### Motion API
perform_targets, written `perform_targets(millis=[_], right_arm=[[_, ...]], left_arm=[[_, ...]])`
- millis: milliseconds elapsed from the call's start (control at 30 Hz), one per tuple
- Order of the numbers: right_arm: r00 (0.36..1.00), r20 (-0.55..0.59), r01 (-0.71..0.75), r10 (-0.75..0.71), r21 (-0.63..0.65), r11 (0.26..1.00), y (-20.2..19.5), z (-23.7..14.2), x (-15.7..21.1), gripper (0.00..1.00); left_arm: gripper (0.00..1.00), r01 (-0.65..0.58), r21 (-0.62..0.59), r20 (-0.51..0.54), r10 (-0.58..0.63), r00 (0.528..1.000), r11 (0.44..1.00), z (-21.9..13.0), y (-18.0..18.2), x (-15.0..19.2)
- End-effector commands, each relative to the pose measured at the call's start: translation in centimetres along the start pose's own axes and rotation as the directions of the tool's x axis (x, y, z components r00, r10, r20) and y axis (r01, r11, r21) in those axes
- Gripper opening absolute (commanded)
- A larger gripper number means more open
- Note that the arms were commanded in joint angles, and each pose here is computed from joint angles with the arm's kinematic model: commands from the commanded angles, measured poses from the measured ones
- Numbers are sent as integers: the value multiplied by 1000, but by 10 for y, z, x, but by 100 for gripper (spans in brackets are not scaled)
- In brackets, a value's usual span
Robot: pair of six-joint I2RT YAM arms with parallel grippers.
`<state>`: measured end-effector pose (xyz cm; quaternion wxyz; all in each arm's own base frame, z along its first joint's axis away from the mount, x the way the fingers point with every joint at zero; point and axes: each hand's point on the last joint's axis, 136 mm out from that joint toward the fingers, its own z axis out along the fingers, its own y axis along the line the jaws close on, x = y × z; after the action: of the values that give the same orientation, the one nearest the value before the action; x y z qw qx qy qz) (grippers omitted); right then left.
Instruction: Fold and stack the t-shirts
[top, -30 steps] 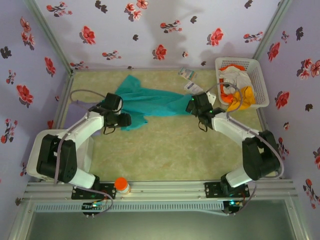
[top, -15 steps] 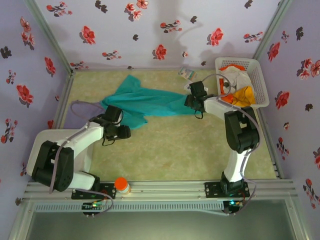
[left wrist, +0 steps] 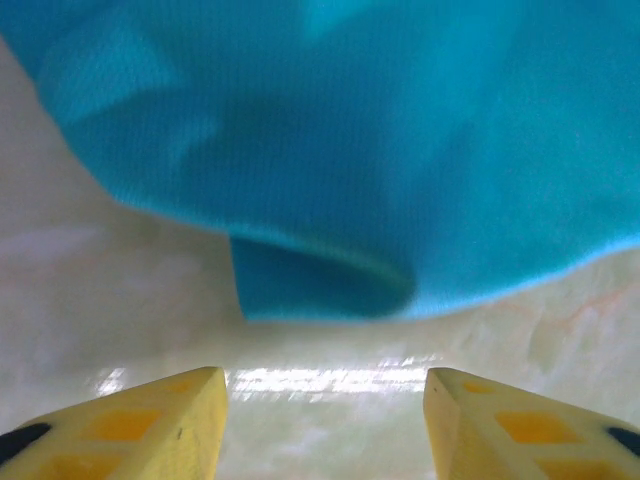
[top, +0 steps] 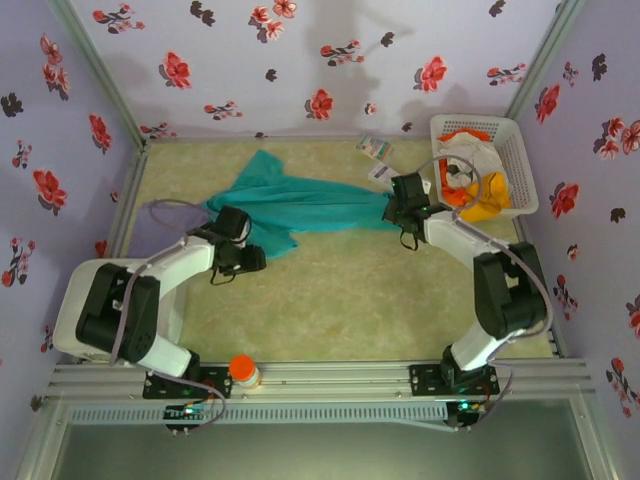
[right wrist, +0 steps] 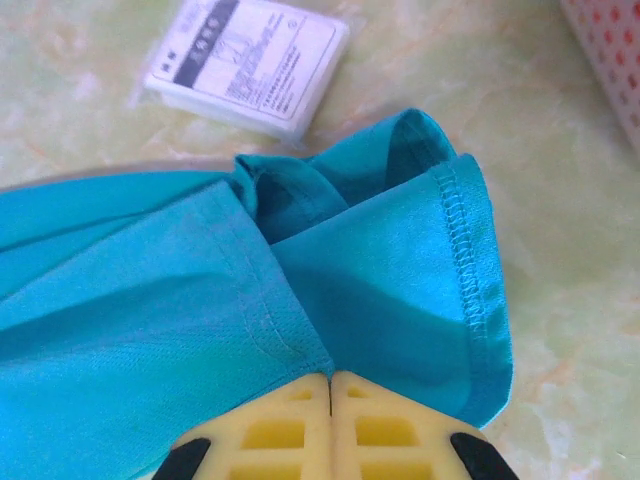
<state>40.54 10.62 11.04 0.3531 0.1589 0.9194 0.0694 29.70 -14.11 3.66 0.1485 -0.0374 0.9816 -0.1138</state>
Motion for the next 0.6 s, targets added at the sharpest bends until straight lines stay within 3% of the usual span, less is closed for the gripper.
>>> perform_targets(millis=[0, 200, 367, 567], right_arm=[[1000, 20, -13, 12, 35, 999, -14, -8, 4, 0], [999, 23, -24, 23, 55, 998, -26, -13, 14, 0], [1000, 10, -29, 28, 88, 996, -32, -9, 17, 0], [997, 58, -63, 54, 163, 985, -51, -15, 7, 0]], left_arm=[[49, -9, 34, 16, 9, 1000, 999, 7, -14, -19], [35, -31, 28, -15, 32, 999, 999, 25, -21, -24], [1, -45, 4, -37, 45, 998, 999, 24, -19, -22], [0, -83, -35, -34, 82, 996, 996, -17, -12, -16]])
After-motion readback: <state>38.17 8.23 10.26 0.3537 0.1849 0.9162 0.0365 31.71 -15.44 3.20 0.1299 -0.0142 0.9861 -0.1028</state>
